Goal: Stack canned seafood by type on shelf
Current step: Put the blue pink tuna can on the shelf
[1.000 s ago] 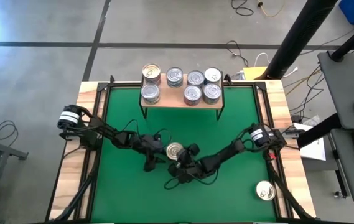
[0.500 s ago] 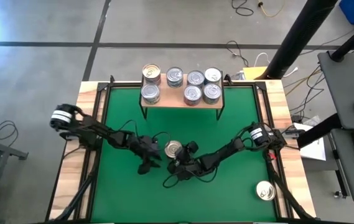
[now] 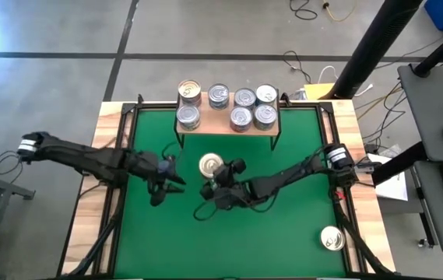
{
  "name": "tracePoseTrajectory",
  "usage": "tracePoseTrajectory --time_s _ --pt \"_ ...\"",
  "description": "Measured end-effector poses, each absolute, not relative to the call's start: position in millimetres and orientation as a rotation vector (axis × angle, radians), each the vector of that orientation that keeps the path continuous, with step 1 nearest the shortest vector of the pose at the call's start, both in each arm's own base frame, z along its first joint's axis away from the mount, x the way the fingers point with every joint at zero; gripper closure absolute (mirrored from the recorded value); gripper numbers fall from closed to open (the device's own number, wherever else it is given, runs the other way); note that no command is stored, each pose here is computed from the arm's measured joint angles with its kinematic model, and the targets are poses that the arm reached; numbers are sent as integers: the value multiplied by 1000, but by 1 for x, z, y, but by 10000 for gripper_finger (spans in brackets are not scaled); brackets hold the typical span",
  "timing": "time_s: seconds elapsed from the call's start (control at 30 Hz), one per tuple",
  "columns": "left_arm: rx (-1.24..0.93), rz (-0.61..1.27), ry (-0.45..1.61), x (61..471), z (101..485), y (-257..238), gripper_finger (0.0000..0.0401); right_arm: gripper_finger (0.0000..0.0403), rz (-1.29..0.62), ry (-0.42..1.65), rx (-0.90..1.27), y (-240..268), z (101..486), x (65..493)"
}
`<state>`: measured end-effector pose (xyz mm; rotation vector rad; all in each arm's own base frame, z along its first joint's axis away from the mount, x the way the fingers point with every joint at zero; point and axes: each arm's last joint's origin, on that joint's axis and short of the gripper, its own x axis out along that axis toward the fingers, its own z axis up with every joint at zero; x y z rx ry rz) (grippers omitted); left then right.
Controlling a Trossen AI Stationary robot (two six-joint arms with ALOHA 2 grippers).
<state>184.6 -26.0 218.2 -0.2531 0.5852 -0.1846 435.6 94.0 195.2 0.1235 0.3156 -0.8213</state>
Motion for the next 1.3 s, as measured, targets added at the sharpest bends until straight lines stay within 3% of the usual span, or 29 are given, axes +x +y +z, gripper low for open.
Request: tracePoseTrajectory --time_s 0.17,0.37,0.67,1.3 --pt "-179 -117 578 175 268 -8 313 34 -867 329 69 66 209 447" --pt "18 -35 588 167 308 19 353 34 -1049 264 89 25 213 449" --pt "106 164 548 174 342 64 363 34 -1065 253 139 -2 218 454" --pt "113 42 592 232 343 125 363 33 -1035 287 202 -45 217 455"
